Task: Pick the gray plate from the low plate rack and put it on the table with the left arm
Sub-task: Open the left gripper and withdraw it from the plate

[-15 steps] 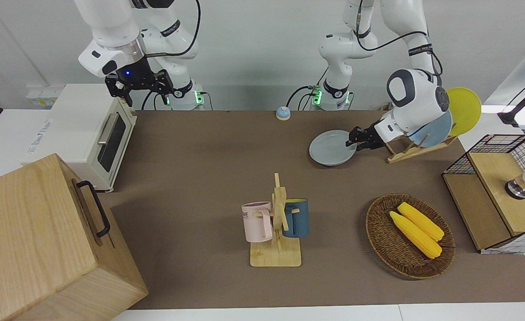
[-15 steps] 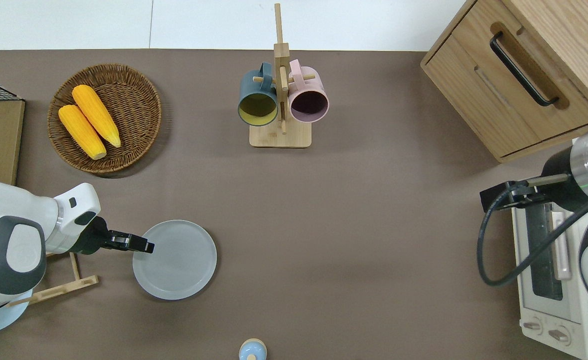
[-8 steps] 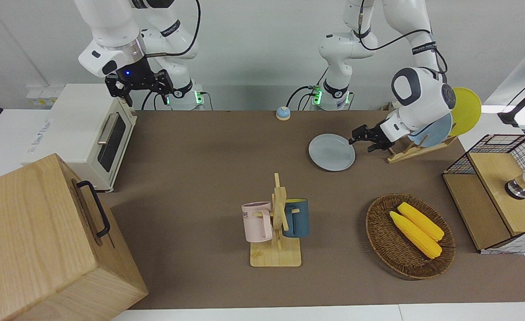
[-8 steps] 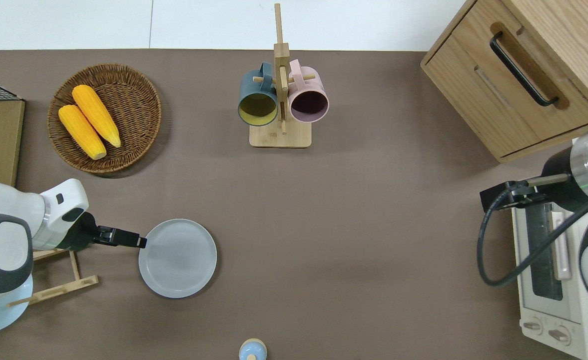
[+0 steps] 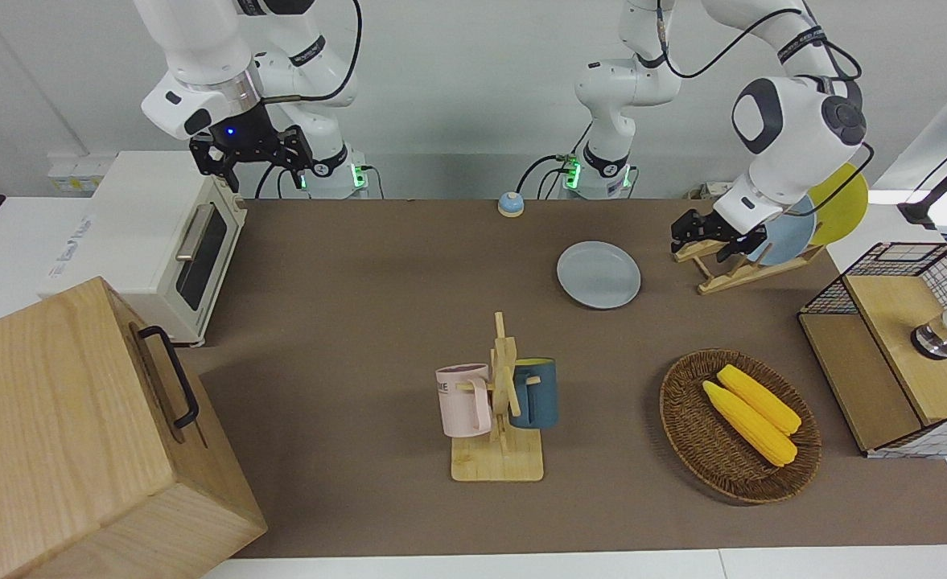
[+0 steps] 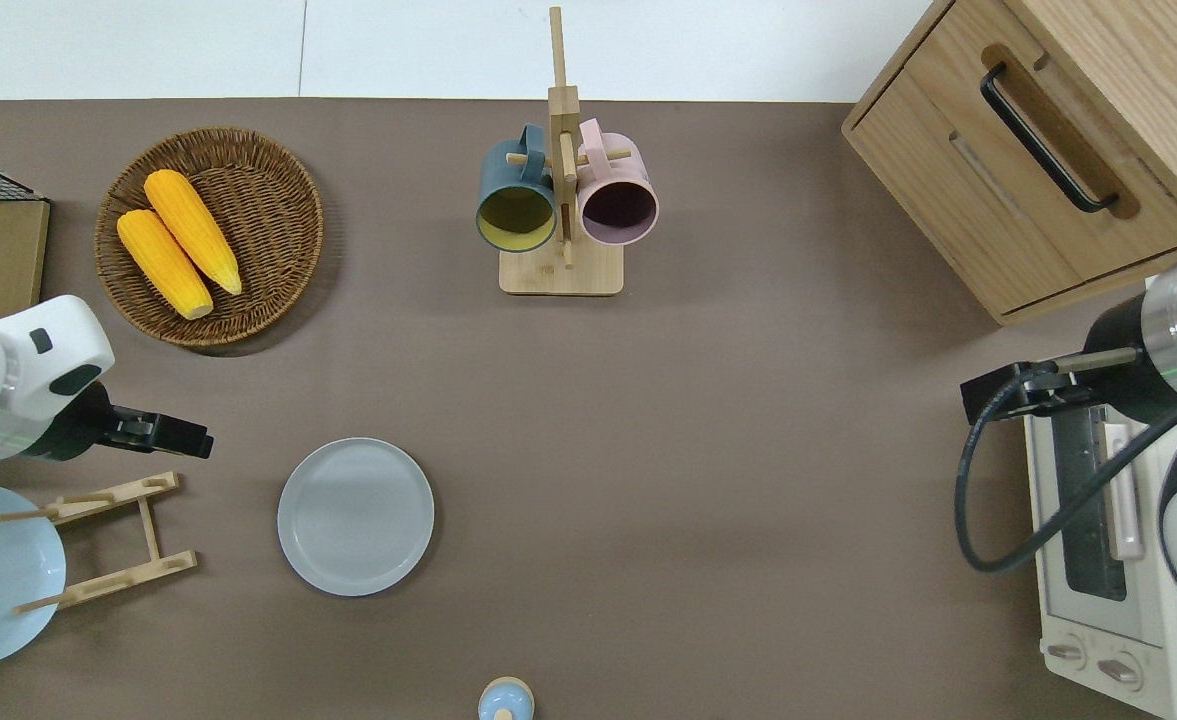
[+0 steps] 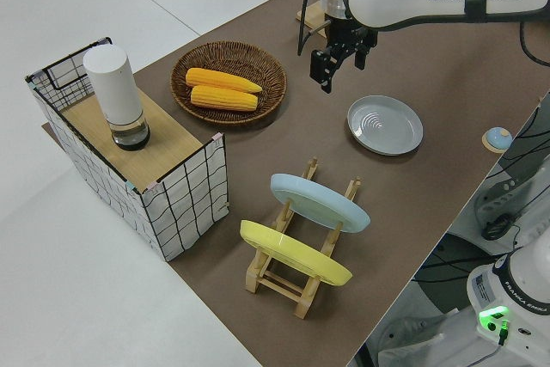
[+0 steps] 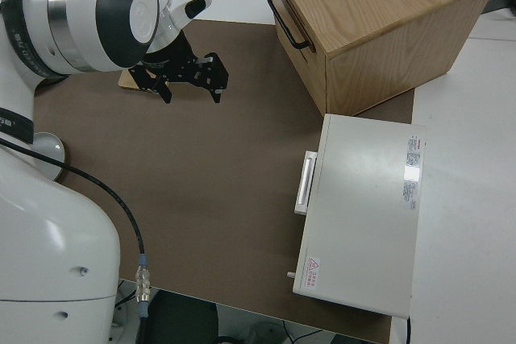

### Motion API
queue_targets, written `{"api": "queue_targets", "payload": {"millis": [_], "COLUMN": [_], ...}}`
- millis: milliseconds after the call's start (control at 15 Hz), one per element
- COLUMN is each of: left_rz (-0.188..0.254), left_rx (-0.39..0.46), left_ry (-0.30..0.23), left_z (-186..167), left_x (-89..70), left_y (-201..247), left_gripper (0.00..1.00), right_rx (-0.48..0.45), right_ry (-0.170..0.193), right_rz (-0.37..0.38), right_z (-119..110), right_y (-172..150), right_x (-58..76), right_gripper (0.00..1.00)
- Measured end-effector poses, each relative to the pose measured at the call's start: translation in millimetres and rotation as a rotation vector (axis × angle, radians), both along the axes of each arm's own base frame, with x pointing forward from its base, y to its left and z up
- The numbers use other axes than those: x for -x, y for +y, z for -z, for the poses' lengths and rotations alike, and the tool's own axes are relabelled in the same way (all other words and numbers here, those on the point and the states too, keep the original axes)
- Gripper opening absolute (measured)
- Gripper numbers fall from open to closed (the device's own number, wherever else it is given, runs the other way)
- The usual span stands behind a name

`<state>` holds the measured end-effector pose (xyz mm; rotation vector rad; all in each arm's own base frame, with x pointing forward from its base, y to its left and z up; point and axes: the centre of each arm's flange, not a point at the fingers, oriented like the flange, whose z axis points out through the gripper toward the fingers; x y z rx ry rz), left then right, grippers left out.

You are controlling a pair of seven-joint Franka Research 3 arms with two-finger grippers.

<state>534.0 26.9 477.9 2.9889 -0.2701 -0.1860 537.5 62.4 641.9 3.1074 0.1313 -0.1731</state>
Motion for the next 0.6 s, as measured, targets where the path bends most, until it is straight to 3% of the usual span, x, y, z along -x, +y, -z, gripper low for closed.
{"api": "queue_targets", "payload": {"millis": [200,400,600], "left_rz": [0.013,0.022,0.02], "left_rx": [-0.073,-0.137,-0.14], "left_ry": [-0.028,-0.09,-0.103], "left_z": [-61.2,-121.2,-132.6], "left_x": [-4.7,-6.0,-5.8], "left_y": [5.6,9.8,10.1], "left_gripper": [1.0,1.0,1.0], "right_rx": [0.0,0.0,0.0], "right_ry": [0.0,0.0,0.0], "right_rz": [0.0,0.0,0.0], "right_z": [0.0,0.0,0.0], "right_y": [0.0,0.0,0.0], "right_x": [0.0,0.0,0.0], "right_gripper": [0.99,0.99,0.99]}}
